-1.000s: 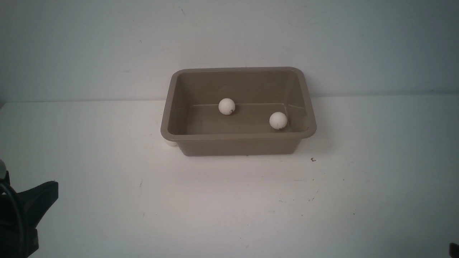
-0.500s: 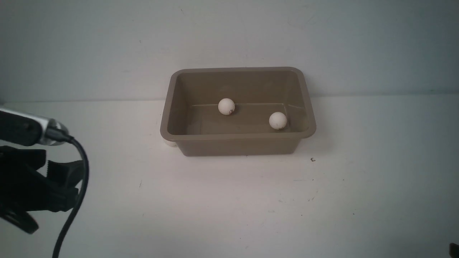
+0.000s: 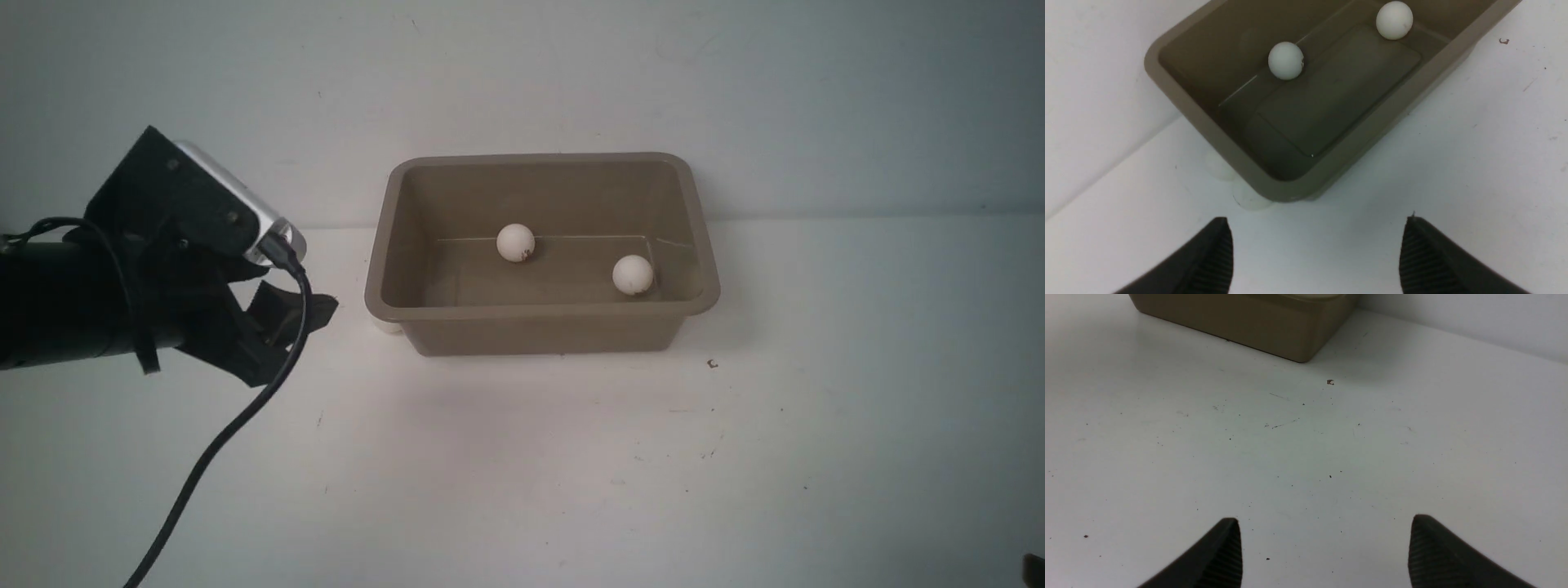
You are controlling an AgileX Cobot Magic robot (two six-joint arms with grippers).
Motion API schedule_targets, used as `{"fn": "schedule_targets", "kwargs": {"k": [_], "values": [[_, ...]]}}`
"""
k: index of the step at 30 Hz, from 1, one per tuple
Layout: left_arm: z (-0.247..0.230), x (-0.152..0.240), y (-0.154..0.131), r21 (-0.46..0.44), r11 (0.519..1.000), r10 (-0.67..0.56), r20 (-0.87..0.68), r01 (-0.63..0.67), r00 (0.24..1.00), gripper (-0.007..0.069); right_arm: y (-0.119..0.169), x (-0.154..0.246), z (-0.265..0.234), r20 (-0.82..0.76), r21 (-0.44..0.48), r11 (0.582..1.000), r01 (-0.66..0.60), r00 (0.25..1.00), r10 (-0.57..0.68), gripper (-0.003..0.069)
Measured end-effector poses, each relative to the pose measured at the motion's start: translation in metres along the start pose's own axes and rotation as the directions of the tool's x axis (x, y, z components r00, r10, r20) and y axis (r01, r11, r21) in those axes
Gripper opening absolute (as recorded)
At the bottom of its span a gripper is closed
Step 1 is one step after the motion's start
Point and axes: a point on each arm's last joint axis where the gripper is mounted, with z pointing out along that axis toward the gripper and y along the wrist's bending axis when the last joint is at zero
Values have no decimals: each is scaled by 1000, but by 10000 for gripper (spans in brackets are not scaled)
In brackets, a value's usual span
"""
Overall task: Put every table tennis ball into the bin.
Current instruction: Use the left arm to clamp the table tennis ball closest to it
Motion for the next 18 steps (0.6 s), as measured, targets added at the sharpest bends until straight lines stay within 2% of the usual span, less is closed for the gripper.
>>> {"fn": "schedule_targets", "kwargs": {"k": [2,5,9,12,16,18], "values": [[10,3,3,3,999,39,5,-39,999,490,0,0,0,0,0,1000,0,1000,0,496],[23,9,8,-12,1000,27,16,-26,1000,490,0,0,0,0,0,1000,-1,1000,1,496],[37,16,17,-61,989,-135,40,138,990,479,0,0,0,0,0,1000,-1,1000,1,496],[40,17,20,-71,978,-192,53,195,980,453,0,0,0,0,0,1000,-1,1000,1,496],[39,16,20,-74,974,-211,60,216,976,428,0,0,0,0,0,1000,-1,1000,1,496],[37,17,22,-78,979,-182,50,186,982,426,0,0,0,0,0,1000,-1,1000,1,496]]}}
